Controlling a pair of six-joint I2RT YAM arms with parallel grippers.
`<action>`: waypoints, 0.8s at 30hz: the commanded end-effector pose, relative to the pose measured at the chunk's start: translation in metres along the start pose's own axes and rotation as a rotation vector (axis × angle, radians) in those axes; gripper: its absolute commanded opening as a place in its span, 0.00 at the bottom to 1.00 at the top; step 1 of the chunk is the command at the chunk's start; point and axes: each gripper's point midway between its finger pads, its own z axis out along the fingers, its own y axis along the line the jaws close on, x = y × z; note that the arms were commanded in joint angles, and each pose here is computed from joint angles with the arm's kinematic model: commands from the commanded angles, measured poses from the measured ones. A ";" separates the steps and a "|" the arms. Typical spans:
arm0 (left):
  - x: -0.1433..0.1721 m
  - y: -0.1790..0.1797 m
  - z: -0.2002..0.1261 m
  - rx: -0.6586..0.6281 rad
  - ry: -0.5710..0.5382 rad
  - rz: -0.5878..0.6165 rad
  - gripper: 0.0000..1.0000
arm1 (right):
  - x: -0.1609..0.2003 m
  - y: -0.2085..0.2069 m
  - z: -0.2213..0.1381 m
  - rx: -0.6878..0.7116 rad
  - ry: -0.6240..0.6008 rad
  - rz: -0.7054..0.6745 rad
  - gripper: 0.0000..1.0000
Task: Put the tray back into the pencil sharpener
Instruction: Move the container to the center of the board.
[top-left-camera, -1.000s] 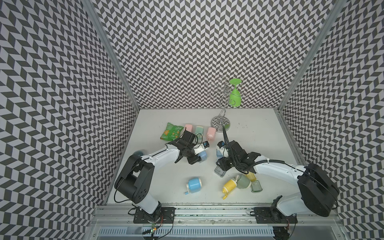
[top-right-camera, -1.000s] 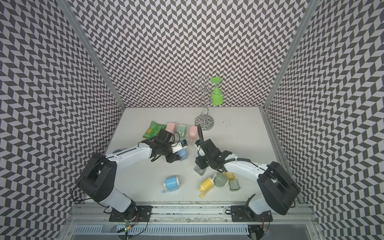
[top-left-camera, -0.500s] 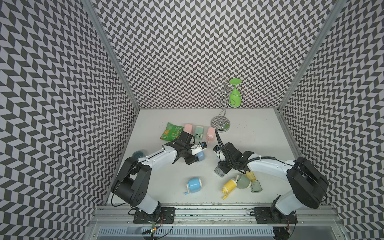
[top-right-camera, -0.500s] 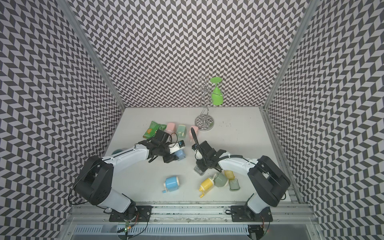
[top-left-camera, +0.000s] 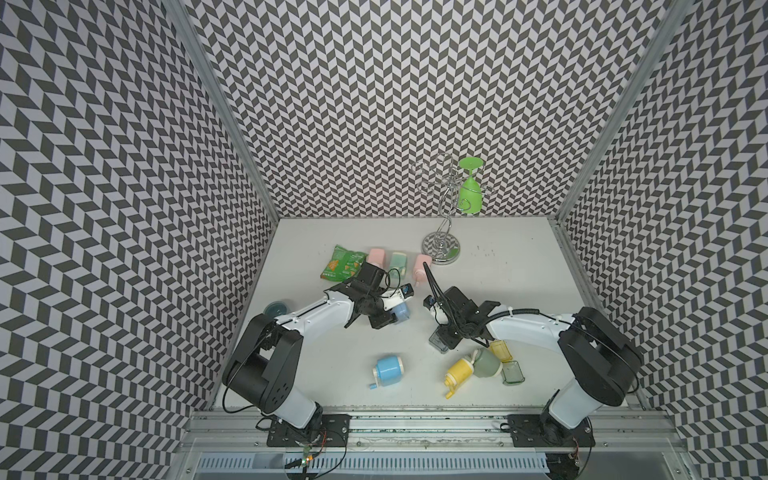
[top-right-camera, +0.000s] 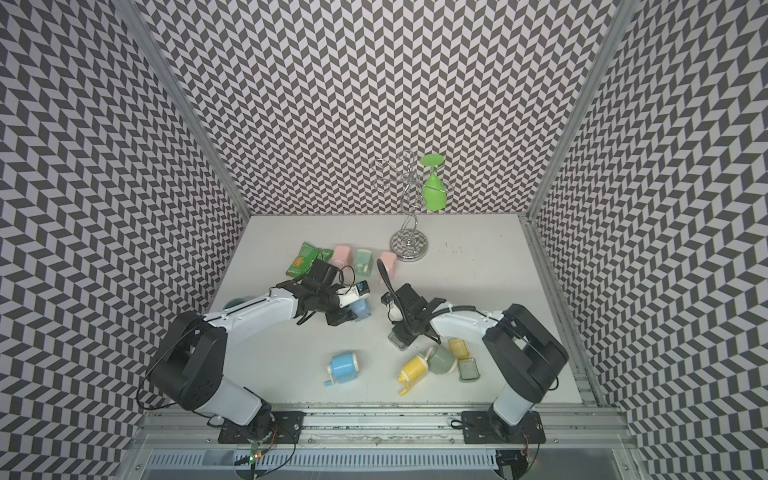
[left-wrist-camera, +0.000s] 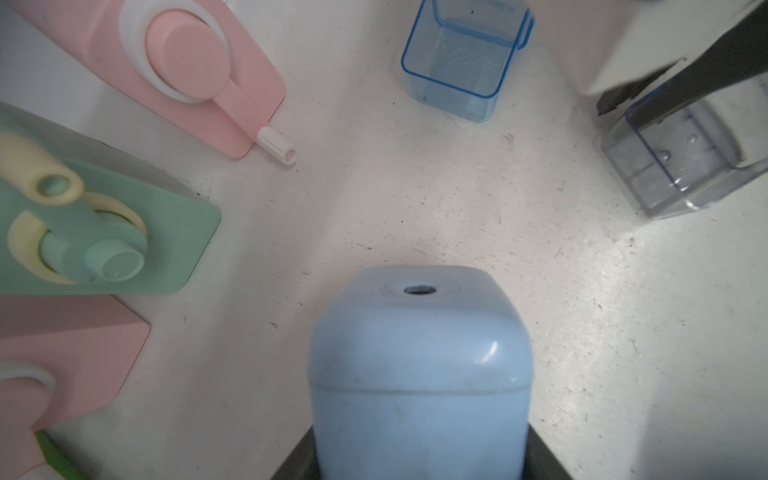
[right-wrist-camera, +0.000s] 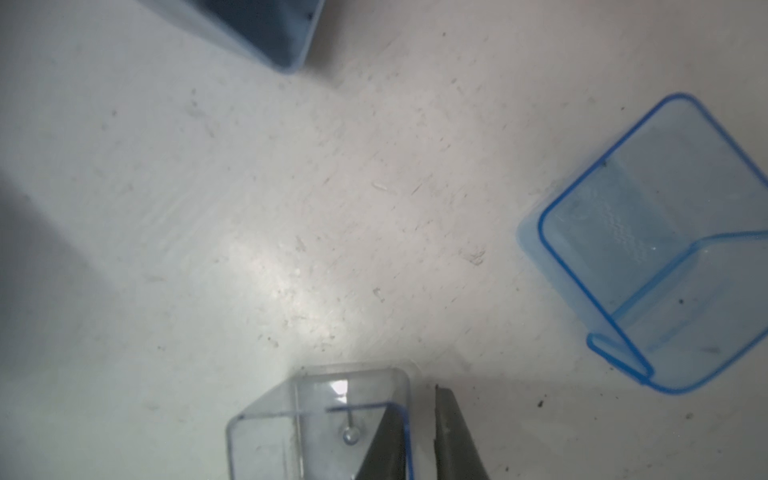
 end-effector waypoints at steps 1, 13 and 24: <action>0.000 -0.003 -0.003 0.015 -0.008 0.012 0.55 | -0.015 -0.004 0.002 0.021 -0.020 -0.070 0.09; -0.004 -0.008 -0.002 0.035 -0.016 0.028 0.55 | -0.054 -0.034 0.017 0.077 -0.041 -0.306 0.00; -0.008 -0.010 -0.002 0.048 -0.025 0.044 0.56 | -0.083 -0.031 -0.002 0.051 -0.148 -0.307 0.30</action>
